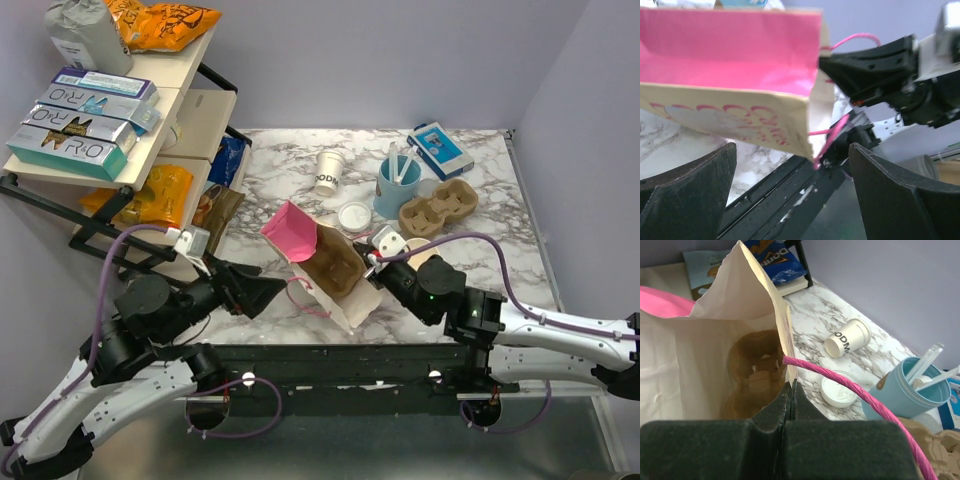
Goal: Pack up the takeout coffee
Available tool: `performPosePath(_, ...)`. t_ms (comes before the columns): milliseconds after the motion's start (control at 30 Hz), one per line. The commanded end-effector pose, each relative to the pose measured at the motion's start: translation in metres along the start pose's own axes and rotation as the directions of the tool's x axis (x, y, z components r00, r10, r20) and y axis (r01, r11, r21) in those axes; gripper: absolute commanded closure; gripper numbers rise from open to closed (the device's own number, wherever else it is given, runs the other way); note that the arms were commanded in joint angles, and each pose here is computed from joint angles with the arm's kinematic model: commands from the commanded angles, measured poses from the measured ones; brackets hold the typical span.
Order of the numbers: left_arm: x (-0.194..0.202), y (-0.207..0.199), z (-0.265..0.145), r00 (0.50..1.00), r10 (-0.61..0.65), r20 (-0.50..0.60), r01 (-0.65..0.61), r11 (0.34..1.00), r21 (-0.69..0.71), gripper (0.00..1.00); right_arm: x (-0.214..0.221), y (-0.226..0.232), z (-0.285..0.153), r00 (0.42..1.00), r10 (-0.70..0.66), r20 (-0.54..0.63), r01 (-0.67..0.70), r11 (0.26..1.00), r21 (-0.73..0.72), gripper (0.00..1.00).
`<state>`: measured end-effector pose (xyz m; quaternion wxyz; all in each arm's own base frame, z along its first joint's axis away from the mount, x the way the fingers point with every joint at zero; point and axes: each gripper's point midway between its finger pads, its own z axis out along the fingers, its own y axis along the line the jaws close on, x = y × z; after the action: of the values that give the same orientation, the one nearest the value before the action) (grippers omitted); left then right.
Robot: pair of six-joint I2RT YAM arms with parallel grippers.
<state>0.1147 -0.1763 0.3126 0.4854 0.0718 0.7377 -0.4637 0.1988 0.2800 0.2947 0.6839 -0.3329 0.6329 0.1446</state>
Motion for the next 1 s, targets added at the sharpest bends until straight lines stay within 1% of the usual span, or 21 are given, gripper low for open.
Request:
performPosePath(0, -0.018, -0.005, -0.008, 1.0, 0.012, -0.005, -0.012, 0.999, -0.047, 0.01, -0.013, 0.019, -0.006, 0.998, -0.019, -0.066, 0.01, 0.99, -0.14, 0.99)
performPosePath(33, -0.025, -0.008, -0.012, 1.0, 0.015, -0.006, -0.015, 0.998, -0.063, 0.01, -0.002, 0.019, -0.009, 0.99, -0.043, -0.136, 0.022, 0.988, -0.152, 0.99)
performPosePath(67, -0.024, -0.006, -0.003, 0.999, 0.02, -0.036, -0.023, 0.995, -0.098, 0.01, -0.023, 0.015, -0.01, 0.991, -0.016, -0.13, -0.003, 0.988, -0.151, 0.99)
performPosePath(133, -0.033, -0.009, -0.001, 0.998, 0.037, -0.053, -0.043, 0.991, -0.126, 0.01, -0.013, 0.02, -0.012, 0.974, -0.04, -0.221, 0.0, 0.984, -0.178, 0.99)
performPosePath(200, -0.03, -0.008, 0.013, 0.993, 0.052, -0.11, -0.07, 0.984, -0.165, 0.01, -0.024, 0.026, -0.011, 0.971, -0.04, -0.235, -0.013, 0.976, -0.219, 0.99)
performPosePath(267, -0.03, -0.01, 0.023, 0.985, 0.06, -0.163, -0.091, 0.978, -0.189, 0.01, -0.021, 0.031, -0.014, 0.96, -0.047, -0.277, -0.024, 0.969, -0.247, 0.99)
performPosePath(300, -0.03, -0.01, 0.025, 0.982, 0.062, -0.18, -0.098, 0.975, -0.199, 0.01, -0.034, 0.032, -0.015, 0.963, -0.035, -0.269, -0.038, 0.964, -0.264, 0.99)
performPosePath(333, -0.033, -0.014, 0.025, 0.979, 0.061, -0.195, -0.101, 0.974, -0.201, 0.01, -0.023, 0.037, -0.016, 0.945, -0.076, -0.317, -0.022, 0.955, -0.295, 0.99)
performPosePath(367, -0.029, -0.012, 0.031, 0.973, 0.059, -0.222, -0.108, 0.971, -0.216, 0.01, -0.024, 0.041, -0.018, 0.941, -0.079, -0.329, -0.031, 0.948, -0.318, 0.99)
performPosePath(433, -0.03, -0.013, 0.031, 0.971, 0.054, -0.234, -0.108, 0.968, -0.224, 0.01, -0.019, 0.047, -0.016, 0.927, -0.106, -0.36, -0.024, 0.941, -0.339, 0.99)
performPosePath(567, -0.025, -0.009, 0.029, 0.968, 0.035, -0.248, -0.098, 0.965, -0.245, 0.01, 0.0, 0.05, -0.008, 0.894, -0.162, -0.417, 0.014, 0.942, -0.335, 0.99)
performPosePath(633, -0.023, -0.001, 0.028, 0.97, 0.025, -0.242, -0.095, 0.956, -0.279, 0.01, 0.003, 0.052, -0.005, 0.888, -0.169, -0.428, 0.017, 0.942, -0.335, 0.99)
performPosePath(700, -0.013, 0.013, 0.03, 0.963, 0.013, -0.269, -0.106, 0.935, -0.337, 0.01, 0.002, 0.055, -0.003, 0.89, -0.169, -0.423, 0.013, 0.937, -0.348, 0.99)
performPosePath(767, -0.005, 0.03, 0.029, 0.953, 0.011, -0.302, -0.139, 0.903, -0.406, 0.01, -0.003, 0.055, 0.001, 0.9, -0.152, -0.409, 0.004, 0.941, -0.339, 0.98)
performPosePath(833, 0.007, 0.044, 0.032, 0.933, 0.009, -0.359, -0.184, 0.87, -0.457, 0.02, -0.006, 0.053, 0.004, 0.904, -0.134, -0.405, -0.006, 0.945, -0.326, 0.98)
performPosePath(900, 0.014, 0.052, 0.036, 0.917, 0.013, -0.398, -0.219, 0.852, -0.476, 0.04, -0.009, 0.049, 0.006, 0.907, -0.117, -0.405, -0.017, 0.95, -0.312, 0.91)
performPosePath(933, 0.015, 0.056, 0.037, 0.915, 0.02, -0.403, -0.234, 0.84, -0.49, 0.04, -0.011, 0.048, 0.008, 0.909, -0.104, -0.405, -0.024, 0.954, -0.299, 0.89)
performPosePath(967, 0.012, 0.058, 0.039, 0.917, 0.024, -0.398, -0.24, 0.83, -0.504, 0.05, -0.013, 0.045, 0.009, 0.91, -0.098, -0.402, -0.024, 0.958, -0.286, 0.82)
